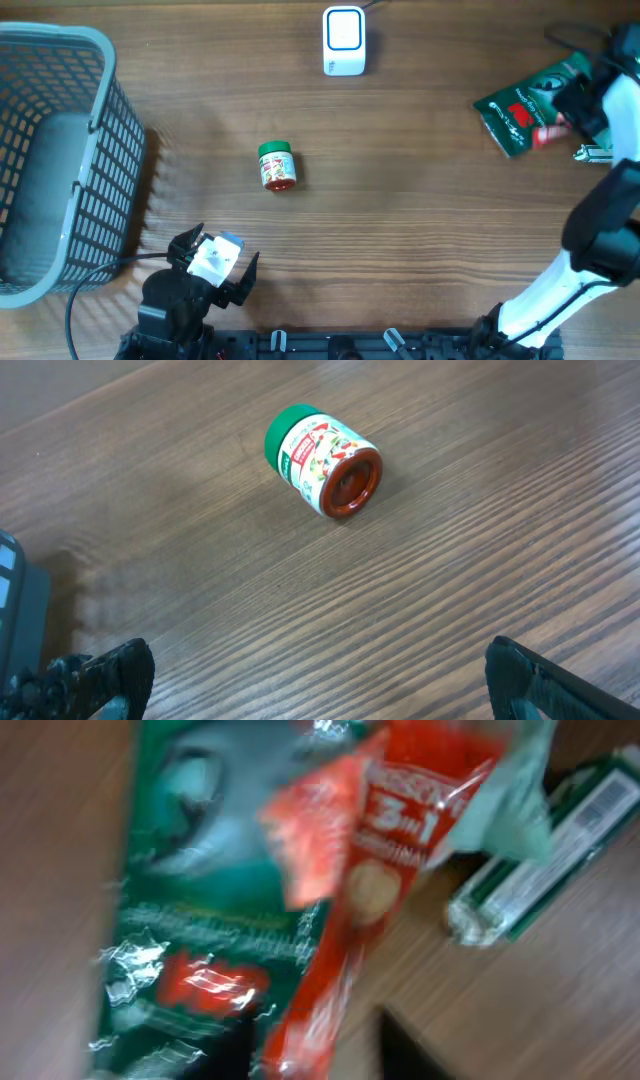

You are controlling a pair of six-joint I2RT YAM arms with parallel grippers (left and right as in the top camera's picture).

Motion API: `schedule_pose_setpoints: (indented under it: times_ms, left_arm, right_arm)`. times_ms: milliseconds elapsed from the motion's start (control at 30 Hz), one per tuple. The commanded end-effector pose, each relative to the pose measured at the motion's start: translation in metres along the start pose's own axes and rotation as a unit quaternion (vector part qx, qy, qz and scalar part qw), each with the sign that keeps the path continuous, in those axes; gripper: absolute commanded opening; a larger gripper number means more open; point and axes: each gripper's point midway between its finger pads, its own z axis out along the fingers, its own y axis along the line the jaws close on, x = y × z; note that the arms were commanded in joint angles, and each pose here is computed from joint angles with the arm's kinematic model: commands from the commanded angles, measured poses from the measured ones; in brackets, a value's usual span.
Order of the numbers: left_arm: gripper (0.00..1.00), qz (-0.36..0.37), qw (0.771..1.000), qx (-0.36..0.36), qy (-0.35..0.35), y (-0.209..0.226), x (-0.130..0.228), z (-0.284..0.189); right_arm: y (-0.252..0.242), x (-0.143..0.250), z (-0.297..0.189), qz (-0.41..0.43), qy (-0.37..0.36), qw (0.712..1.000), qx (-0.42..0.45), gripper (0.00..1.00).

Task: Scan the item barcode
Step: 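Lower the Nescafe stick beside the glove packet and release it, then reach the right gripper to the green-lidded jar and grasp it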

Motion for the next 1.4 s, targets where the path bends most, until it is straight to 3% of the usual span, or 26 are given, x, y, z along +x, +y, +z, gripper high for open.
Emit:
schedule_pose_setpoints:
  times_ms: [0,33,100,167,267,400,433,500,533,600,733,900,1100,1167,1367]
  left_arm:
    - [1.00,0.005,1.000,-0.002,-0.001,0.001,0.000,0.001]
    - [1.00,0.005,1.000,-0.003,-0.001,0.001,0.000,0.001]
    - [1.00,0.005,1.000,-0.003,-0.001,0.001,0.000,0.001]
    - [1.00,0.005,1.000,-0.002,-0.001,0.001,0.000,0.001]
    - [1.00,0.005,1.000,-0.003,-0.001,0.001,0.000,0.001]
    - [1.00,0.005,1.000,-0.003,-0.001,0.001,0.000,0.001]
    - [1.00,0.005,1.000,-0.002,-0.001,0.001,0.000,0.001]
    - [1.00,0.005,1.000,-0.002,-0.001,0.001,0.000,0.001]
    - [1.00,0.005,1.000,-0.002,-0.001,0.001,0.000,0.001]
    - [1.00,0.005,1.000,-0.002,-0.001,0.001,0.000,0.001]
    - [1.00,0.005,1.000,-0.003,-0.001,0.001,0.000,0.001]
    - [1.00,0.005,1.000,-0.002,-0.001,0.001,0.000,0.001]
    - [1.00,0.005,1.000,-0.002,-0.001,0.001,0.000,0.001]
    - [1.00,0.005,1.000,-0.002,-0.001,0.001,0.000,0.001]
    - [1.00,0.005,1.000,-0.003,-0.001,0.001,0.000,0.001]
  right_arm:
    - [-0.014,-0.003,-0.002,-0.013,0.041,0.996,-0.073,0.79]
    - [-0.017,-0.012,-0.022,-0.006,0.034,0.996,-0.081,1.00]
    - [-0.009,-0.018,-0.068,0.002,0.022,0.995,-0.097,1.00]
    - [0.040,0.015,-0.126,-0.030,0.052,0.977,-0.205,1.00]
    - [0.136,0.096,-0.196,-0.209,0.108,0.889,-0.394,1.00]
    - [0.236,0.268,-0.221,-0.419,0.167,0.773,-0.446,1.00]
    - [0.248,0.296,-0.220,-0.446,0.159,0.764,-0.439,1.00]
    - [0.268,0.339,-0.205,-0.461,0.094,0.811,-0.346,1.00]
    - [0.277,0.352,-0.201,-0.470,0.059,0.820,-0.322,1.00]
    - [0.297,0.390,-0.185,-0.486,0.016,0.824,-0.291,1.00]
    - [0.309,0.452,-0.125,-0.490,0.048,0.832,-0.256,1.00]
    - [0.312,0.467,-0.073,-0.447,0.049,0.867,-0.214,0.99]
    - [0.291,0.476,-0.069,-0.460,0.105,0.861,-0.191,0.62]
    - [0.284,0.452,-0.079,-0.477,0.105,0.855,-0.175,0.42]
    - [0.307,0.358,-0.125,-0.475,-0.041,0.856,-0.199,0.41]
